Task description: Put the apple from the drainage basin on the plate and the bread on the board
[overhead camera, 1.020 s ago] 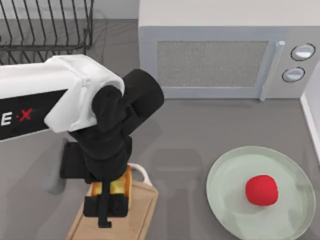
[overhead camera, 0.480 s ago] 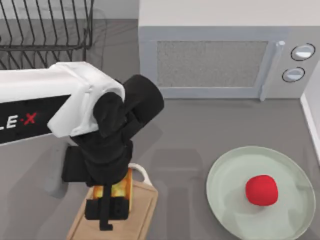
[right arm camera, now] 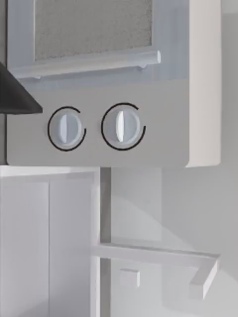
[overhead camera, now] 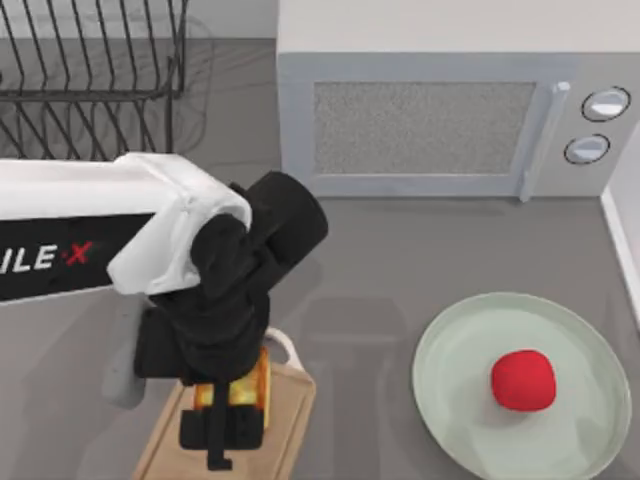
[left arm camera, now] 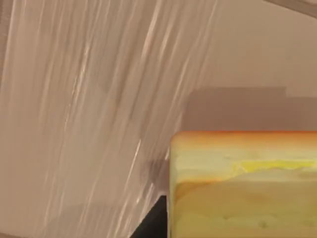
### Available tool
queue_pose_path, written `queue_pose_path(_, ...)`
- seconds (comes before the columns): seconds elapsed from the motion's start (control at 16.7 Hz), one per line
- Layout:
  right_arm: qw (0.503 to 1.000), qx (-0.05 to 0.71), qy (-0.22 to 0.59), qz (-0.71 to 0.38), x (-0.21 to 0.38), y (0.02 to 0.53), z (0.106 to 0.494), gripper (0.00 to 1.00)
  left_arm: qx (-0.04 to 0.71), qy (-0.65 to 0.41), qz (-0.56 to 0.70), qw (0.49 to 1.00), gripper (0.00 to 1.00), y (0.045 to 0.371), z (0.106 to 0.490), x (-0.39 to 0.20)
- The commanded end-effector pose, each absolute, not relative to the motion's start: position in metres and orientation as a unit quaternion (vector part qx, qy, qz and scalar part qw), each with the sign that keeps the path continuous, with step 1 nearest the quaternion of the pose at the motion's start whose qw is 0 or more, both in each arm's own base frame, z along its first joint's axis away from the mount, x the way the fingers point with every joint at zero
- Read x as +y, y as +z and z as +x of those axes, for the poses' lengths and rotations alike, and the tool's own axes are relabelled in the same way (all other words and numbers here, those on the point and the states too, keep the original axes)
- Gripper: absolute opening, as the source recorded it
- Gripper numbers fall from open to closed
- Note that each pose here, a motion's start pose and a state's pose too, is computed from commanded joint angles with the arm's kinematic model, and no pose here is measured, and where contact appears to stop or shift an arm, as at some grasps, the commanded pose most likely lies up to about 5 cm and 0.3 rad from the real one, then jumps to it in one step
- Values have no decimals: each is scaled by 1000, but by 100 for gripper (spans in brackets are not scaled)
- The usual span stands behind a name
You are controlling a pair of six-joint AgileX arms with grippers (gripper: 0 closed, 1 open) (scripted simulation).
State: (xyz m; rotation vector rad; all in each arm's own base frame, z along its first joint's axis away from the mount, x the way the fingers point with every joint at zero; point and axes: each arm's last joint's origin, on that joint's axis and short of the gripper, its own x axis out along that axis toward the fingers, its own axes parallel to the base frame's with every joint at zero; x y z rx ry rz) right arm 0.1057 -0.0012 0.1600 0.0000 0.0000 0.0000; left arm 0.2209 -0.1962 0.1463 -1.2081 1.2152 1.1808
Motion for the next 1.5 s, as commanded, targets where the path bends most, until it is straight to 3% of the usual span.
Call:
queue_pose_path(0.36, 1000, 0, 0, 0, -1, 160, 106, 100, 503, 496, -495, 505, 0, 139, 220, -195)
queue_pose_path(1.14, 1000, 0, 0, 0, -1, 160, 106, 100, 503, 496, -495, 505, 98, 139, 220, -195)
queue_pose_path(1.5, 1000, 0, 0, 0, -1, 160, 106, 100, 503, 496, -495, 505, 100, 139, 220, -195)
